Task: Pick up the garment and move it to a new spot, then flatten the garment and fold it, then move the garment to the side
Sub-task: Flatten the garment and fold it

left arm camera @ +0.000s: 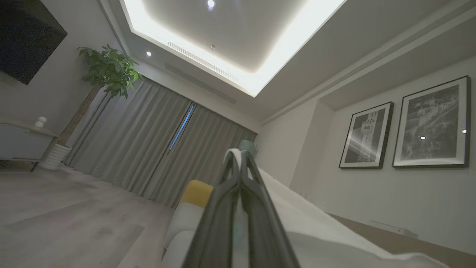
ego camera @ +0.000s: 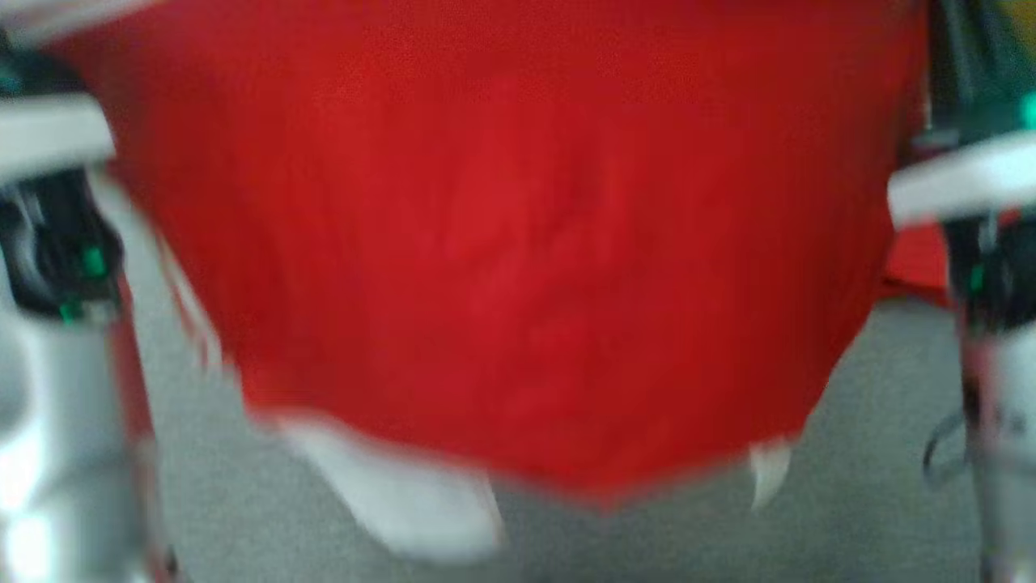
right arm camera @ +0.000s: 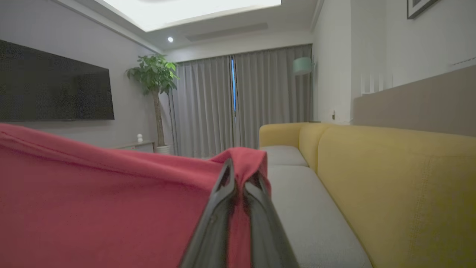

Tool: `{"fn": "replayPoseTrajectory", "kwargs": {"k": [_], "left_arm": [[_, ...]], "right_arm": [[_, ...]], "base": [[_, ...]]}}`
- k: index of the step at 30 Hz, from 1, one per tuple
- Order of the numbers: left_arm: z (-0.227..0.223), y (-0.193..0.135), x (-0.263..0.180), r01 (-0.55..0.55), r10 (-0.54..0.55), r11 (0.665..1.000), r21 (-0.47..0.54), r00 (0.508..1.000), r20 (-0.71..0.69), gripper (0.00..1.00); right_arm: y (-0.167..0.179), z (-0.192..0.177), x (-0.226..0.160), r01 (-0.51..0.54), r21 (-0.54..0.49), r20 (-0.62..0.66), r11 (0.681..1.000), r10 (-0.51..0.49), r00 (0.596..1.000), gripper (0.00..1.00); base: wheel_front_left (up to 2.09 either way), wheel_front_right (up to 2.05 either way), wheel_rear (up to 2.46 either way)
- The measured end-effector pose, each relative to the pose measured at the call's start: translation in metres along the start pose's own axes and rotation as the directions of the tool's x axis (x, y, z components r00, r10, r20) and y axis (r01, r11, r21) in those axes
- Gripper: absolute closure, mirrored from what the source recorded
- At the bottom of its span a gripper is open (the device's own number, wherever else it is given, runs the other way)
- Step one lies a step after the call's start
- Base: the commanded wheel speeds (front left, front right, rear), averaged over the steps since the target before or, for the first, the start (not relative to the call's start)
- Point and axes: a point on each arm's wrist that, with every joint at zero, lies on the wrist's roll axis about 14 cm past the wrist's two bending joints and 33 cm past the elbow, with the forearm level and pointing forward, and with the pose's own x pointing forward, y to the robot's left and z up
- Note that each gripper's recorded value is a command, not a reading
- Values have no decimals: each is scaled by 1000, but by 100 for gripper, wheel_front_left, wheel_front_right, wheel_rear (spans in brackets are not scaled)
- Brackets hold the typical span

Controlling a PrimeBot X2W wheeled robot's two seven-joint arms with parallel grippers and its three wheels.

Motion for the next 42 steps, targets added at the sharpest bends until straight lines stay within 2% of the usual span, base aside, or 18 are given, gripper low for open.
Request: {"fn": "replayPoseTrajectory", "kwargs": {"k": [3, 5, 10, 13, 16, 19, 22, 24, 25, 27, 30, 31, 37, 42], "left_arm": [[-31, 23, 33, -15, 18, 999, 36, 998, -67, 100], [-47, 36, 56, -20, 26, 998, 66, 996, -84, 100], [-51, 62, 113, -43, 45, 992, 119, 999, -16, 100], [-57, 72, 129, -48, 49, 989, 141, 999, 1, 100], [-79, 92, 120, -66, 78, 980, 186, 995, -57, 100], [-104, 115, 96, -99, 130, 972, 215, 983, -134, 100], [-138, 137, 56, -129, 190, 961, 244, 950, -248, 100], [-163, 146, 22, -143, 221, 959, 245, 917, -332, 100], [-184, 150, -15, -145, 240, 958, 248, 879, -412, 100], [-198, 152, -48, -141, 251, 957, 253, 842, -478, 100], [-204, 146, -84, -115, 241, 960, 257, 809, -537, 100], [-204, 146, -84, -115, 241, 960, 257, 809, -537, 100], [-188, 130, -127, -53, 198, 964, 261, 797, -570, 100], [-180, 116, -171, -41, 186, 969, 245, 774, -606, 100]], "right_arm": [[-8, -15, 44, -15, -29, -39, 999, 13, 999, 100], [-16, -21, 76, -6, -10, -44, 1000, 6, 999, 100], [-18, -19, 146, -29, -85, 16, 996, 31, 999, 100], [-23, -21, 172, -22, -104, 58, 994, 28, 998, 100], [-23, -55, 179, -19, -88, 8, 996, 20, 1000, 100], [-14, -109, 168, -49, -86, -117, 995, 39, 992, 100], [-12, -169, 139, -55, -73, -282, 996, 32, 959, 100], [-9, -207, 112, -63, -60, -398, 996, 34, 917, 100], [-5, -237, 82, -73, -47, -504, 996, 39, 863, 100], [-3, -256, 58, -84, -39, -580, 996, 46, 814, 100], [-4, -268, 31, -104, -40, -654, 994, 53, 754, 100], [-4, -268, 31, -104, -40, -654, 994, 53, 754, 100], [4, -261, -6, -151, -7, -712, 989, 101, 695, 100], [6, -246, -30, -181, 11, -730, 983, 132, 671, 100]], "base": [[0, 0, 0], [0, 0, 0], [0, 0, 0], [0, 0, 0], [0, 0, 0], [0, 0, 0], [0, 0, 0], [0, 0, 0], [0, 0, 0], [0, 0, 0], [0, 0, 0], [0, 0, 0], [0, 0, 0], [0, 0, 0]]}}
